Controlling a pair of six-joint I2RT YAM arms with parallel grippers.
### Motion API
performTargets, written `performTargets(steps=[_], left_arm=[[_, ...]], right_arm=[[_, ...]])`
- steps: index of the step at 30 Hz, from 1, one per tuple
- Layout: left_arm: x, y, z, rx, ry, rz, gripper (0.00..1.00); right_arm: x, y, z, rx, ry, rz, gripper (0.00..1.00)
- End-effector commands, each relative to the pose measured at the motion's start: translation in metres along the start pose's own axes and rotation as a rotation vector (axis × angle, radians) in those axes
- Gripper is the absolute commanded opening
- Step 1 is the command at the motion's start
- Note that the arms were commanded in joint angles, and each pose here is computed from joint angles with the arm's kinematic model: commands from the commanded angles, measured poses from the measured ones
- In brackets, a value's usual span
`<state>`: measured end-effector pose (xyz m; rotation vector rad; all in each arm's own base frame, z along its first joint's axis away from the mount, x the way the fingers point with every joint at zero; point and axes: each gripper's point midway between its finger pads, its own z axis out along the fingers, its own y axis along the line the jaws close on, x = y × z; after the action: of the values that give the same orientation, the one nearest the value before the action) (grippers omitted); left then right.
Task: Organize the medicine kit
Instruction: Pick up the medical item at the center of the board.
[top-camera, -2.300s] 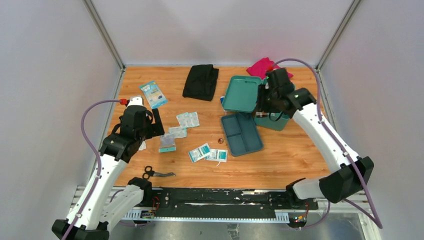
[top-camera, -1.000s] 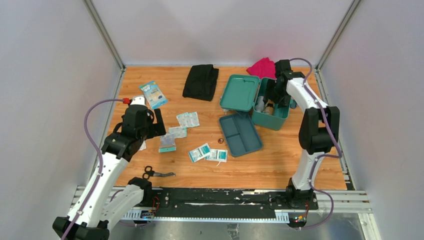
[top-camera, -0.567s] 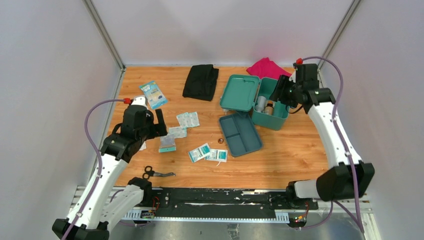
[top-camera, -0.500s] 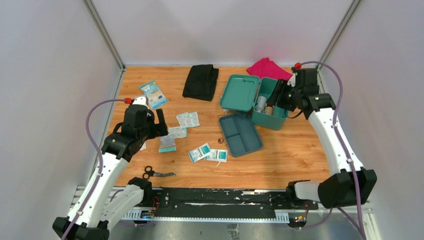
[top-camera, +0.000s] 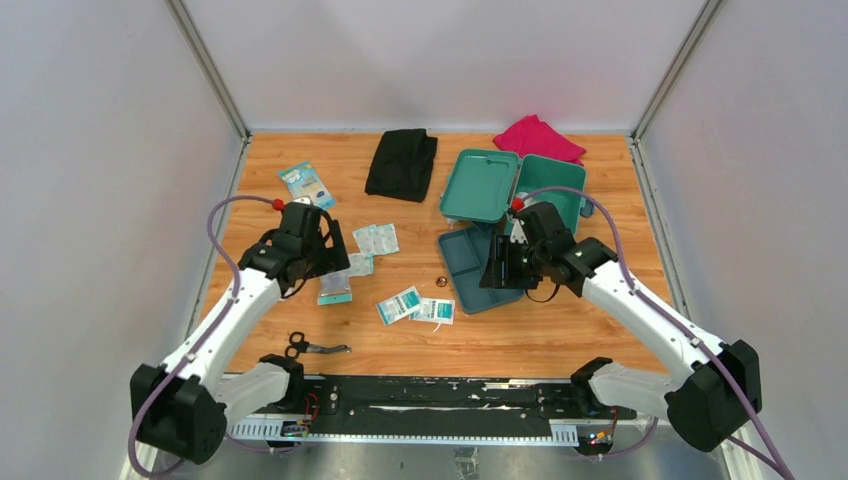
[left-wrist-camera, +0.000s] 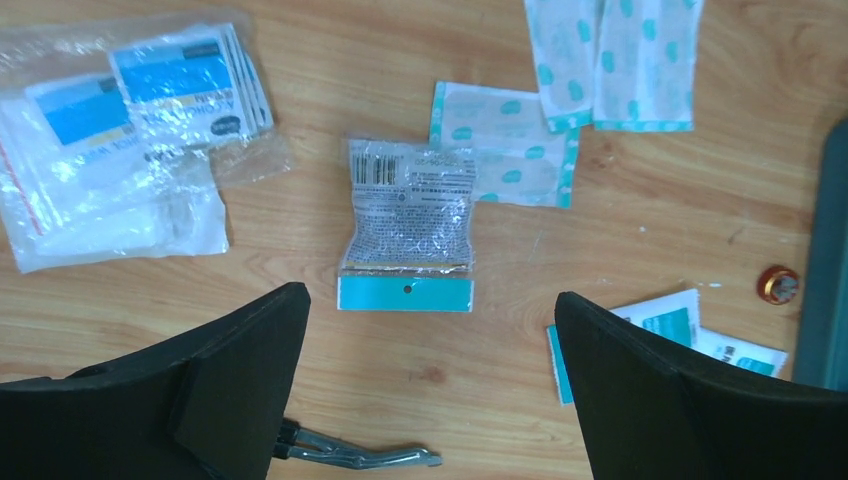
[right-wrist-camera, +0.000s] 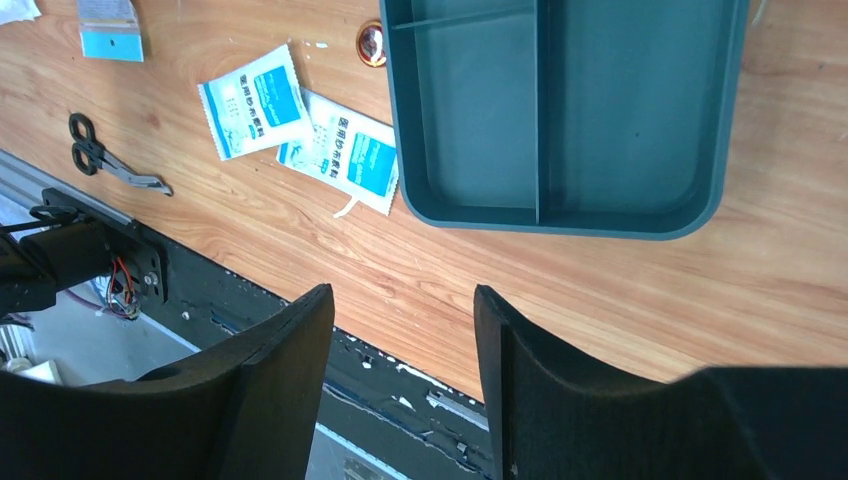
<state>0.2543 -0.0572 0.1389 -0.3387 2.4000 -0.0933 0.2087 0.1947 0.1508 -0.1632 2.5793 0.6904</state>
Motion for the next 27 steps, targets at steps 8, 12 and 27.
performTargets(steps=[8,12,27], left_arm=[[0.04,-0.002,0.069,-0.101,0.086,0.004,1.0],[0.049,0.013,0.084,-0.184,0.1,0.03,1.0],[0.067,0.012,0.105,-0.201,0.169,0.042,0.92]], right_arm=[[0.018,0.01,0.005,-0.083,0.011,0.019,0.62],[0.023,0.01,0.005,-0.099,0.017,0.027,0.62],[0.03,0.006,0.007,-0.09,0.027,0.043,0.62]])
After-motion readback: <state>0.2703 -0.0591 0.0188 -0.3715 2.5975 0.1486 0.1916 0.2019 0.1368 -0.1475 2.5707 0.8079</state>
